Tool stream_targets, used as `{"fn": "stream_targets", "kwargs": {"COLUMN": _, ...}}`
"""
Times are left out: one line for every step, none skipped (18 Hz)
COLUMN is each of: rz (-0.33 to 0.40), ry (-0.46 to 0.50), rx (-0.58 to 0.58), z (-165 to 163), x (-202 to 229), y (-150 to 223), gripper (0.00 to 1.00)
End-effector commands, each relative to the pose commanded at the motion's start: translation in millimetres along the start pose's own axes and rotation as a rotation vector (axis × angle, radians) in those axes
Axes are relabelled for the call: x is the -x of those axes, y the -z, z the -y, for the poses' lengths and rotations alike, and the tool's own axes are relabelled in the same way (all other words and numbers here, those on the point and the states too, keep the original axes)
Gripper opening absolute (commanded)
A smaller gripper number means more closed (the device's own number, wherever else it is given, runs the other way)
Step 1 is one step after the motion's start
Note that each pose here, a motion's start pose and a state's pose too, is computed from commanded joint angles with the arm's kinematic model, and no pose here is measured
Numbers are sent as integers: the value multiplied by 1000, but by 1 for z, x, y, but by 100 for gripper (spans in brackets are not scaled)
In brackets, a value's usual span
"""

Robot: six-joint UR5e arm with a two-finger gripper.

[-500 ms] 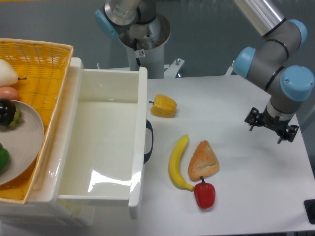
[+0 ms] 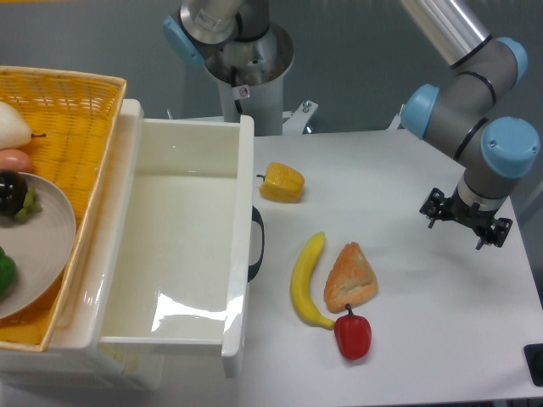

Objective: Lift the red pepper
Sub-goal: 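Start moving the open gripper from its raised pose toward the red pepper, then lower the open gripper down over the red bell pepper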

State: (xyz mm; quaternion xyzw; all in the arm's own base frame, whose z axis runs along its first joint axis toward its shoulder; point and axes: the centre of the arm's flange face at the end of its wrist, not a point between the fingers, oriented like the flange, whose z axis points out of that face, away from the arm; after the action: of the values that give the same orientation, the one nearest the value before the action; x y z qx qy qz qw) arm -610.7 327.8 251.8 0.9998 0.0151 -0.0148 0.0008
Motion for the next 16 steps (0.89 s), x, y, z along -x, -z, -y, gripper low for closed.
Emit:
{"fn": "stream_targets", "kwargs": {"rz": 2, "ry": 51, "rx": 1, "z": 1, "x": -1, "y": 1, "gripper": 100}}
{"fn": "stream_targets", "kwargs": {"rz": 2, "ry": 91, "rx": 1, "z": 2, "x": -2, "y": 1, "gripper": 100}}
{"fn": "stream_targets", "kwargs": {"rz": 5, "ry": 114, "rx": -1, "z": 4, "x": -4, "y": 3, "gripper": 100}}
{"fn": "stream_targets", "kwargs": {"rz": 5, "ry": 131, "rx": -1, "z": 5, "x": -6, "y": 4, "gripper": 100}}
{"fn": "stream_targets", "kwargs": {"rz": 9, "ry": 154, "rx": 4, "z": 6, "x": -11, "y": 6, "gripper": 100}}
{"fn": "stream_targets", "kwargs": {"rz": 10, "ry": 194, "rx": 3, "z": 14, "x": -16, "y": 8, "gripper": 100}}
{"fn": "stream_targets", "kwargs": {"rz": 18, "ry": 252, "rx": -6, "z": 19, "x": -19, "y": 13, "gripper": 100}}
{"fn": "stream_targets", "kwargs": {"rz": 25, "ry": 301, "rx": -11, "z": 25, "x": -20, "y": 17, "gripper": 100}}
{"fn": "stream_targets", "kwargs": {"rz": 25, "ry": 332, "rx": -14, "z": 33, "x": -24, "y": 17, "gripper": 100}}
{"fn": "stream_targets", "kwargs": {"rz": 28, "ry": 358, "rx": -18, "z": 38, "x": -26, "y": 20, "gripper": 100}}
{"fn": "stream_targets", "kwargs": {"rz": 28, "ry": 387, "rx": -23, "z": 44, "x": -28, "y": 21, "gripper": 100}}
{"fn": "stream_targets", "kwargs": {"rz": 29, "ry": 416, "rx": -35, "z": 52, "x": -30, "y": 24, "gripper": 100}}
{"fn": "stream_targets", "kwargs": {"rz": 29, "ry": 444, "rx": -45, "z": 60, "x": -33, "y": 26, "gripper": 100}}
{"fn": "stream_targets", "kwargs": {"rz": 29, "ry": 473, "rx": -47, "z": 70, "x": -36, "y": 25, "gripper": 100}}
{"fn": "stream_targets", "kwargs": {"rz": 31, "ry": 498, "rx": -49, "z": 79, "x": -40, "y": 26, "gripper": 100}}
{"fn": "stream_targets", "kwargs": {"rz": 34, "ry": 524, "rx": -55, "z": 87, "x": -42, "y": 28, "gripper": 100}}
